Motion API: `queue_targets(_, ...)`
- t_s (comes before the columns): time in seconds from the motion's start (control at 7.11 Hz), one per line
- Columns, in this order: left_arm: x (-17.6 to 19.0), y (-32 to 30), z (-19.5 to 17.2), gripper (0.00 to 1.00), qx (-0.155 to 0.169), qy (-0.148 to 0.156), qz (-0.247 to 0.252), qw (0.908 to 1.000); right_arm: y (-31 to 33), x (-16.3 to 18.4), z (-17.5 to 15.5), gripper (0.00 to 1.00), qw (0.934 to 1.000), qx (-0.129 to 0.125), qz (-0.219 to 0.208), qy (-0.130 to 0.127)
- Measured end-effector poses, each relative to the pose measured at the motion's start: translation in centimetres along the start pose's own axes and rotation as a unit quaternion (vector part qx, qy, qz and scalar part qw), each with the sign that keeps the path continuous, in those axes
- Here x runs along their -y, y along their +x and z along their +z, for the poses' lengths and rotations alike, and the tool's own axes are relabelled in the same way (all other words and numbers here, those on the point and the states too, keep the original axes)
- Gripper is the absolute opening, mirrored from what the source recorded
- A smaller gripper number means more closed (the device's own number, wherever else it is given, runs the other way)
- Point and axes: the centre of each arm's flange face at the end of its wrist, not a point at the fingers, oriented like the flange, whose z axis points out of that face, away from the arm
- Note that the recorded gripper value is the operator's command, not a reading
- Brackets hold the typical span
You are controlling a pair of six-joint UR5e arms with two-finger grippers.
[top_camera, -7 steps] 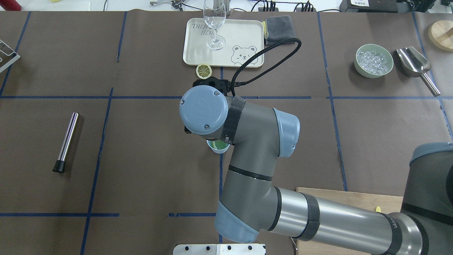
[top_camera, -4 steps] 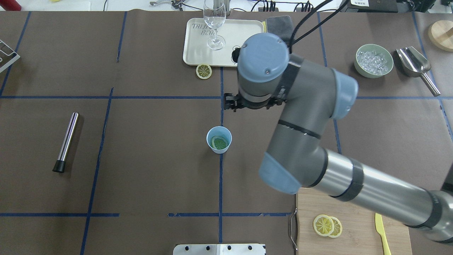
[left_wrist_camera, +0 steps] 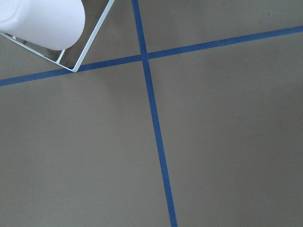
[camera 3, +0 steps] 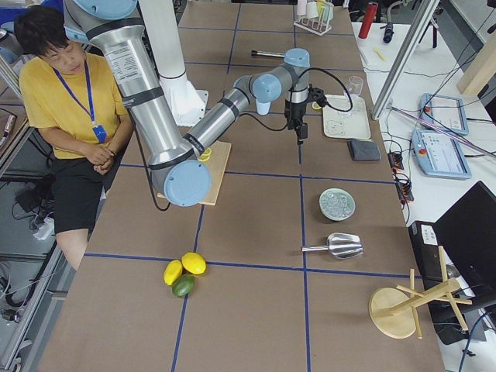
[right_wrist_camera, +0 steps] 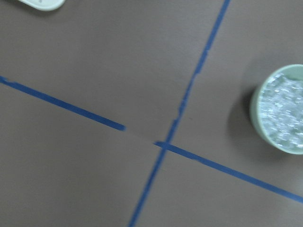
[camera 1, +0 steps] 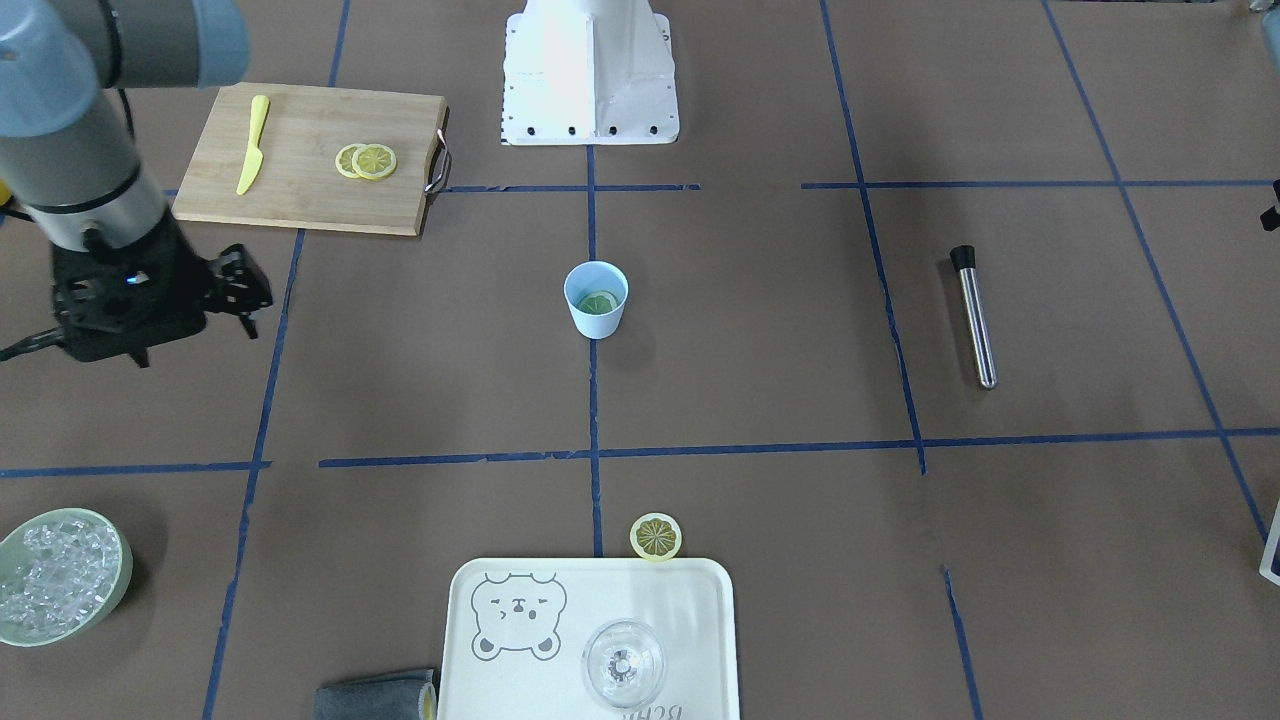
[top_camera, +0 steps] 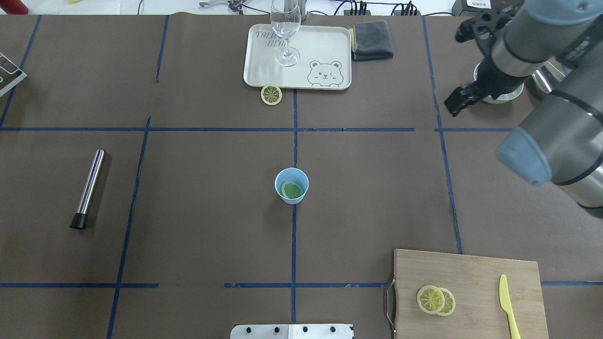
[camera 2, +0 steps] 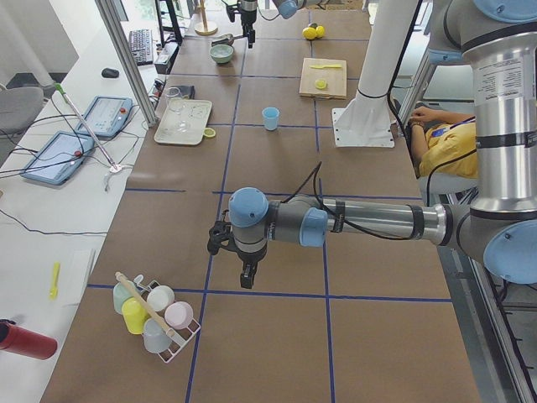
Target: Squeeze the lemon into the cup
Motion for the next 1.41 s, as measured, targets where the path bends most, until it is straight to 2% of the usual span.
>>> queue_targets(0.14, 1.5, 1.4, 0.1, 1.00, -0.003, 0.001, -0.005, 1.0000, 7.5, -3.3, -0.1, 1.00, 0.9998, 0.000, -0.012, -0.014)
queue_targets(0.28, 2.9, 2.9, -0.2, 1.00, -0.006, 0.006, 0.003, 1.0000, 14.7, -8.3, 0.4, 1.00, 0.9996, -0.005, 0.001, -0.028)
queue_targets(0.56, 5.7, 5.4, -1.5, 1.00, -0.007, 0.025, 0.028, 0.9993, 26.5, -20.7, 1.4, 1.00, 0.9957, -0.016, 0.073, -0.054)
queue_targets(0.84, 8.7, 8.9, -3.3, 1.00, -0.014, 0.047, 0.064, 0.9967, 31.7, -29.2, 1.7, 1.00, 0.9902, 0.008, 0.125, -0.061)
queue_targets(0.98, 10.0, 11.4, -4.1, 1.00, -0.020, 0.064, 0.097, 0.9930, 32.7, -31.1, 1.7, 1.00, 0.9883, 0.018, 0.139, -0.059)
queue_targets(1.13, 11.4, 13.8, -5.5, 1.00, -0.028, 0.108, 0.149, 0.9826, 33.1, -31.9, 1.9, 1.00, 0.9876, 0.023, 0.144, -0.059)
queue_targets(1.27, 12.7, 16.3, -7.2, 1.00, -0.039, 0.175, 0.219, 0.9592, 33.2, -32.2, 1.9, 1.00, 0.9875, 0.025, 0.144, -0.059)
queue_targets(1.41, 13.0, 18.1, -8.1, 1.00, -0.051, 0.225, 0.266, 0.9362, 33.3, -32.3, 2.0, 1.00, 0.9875, 0.026, 0.144, -0.059)
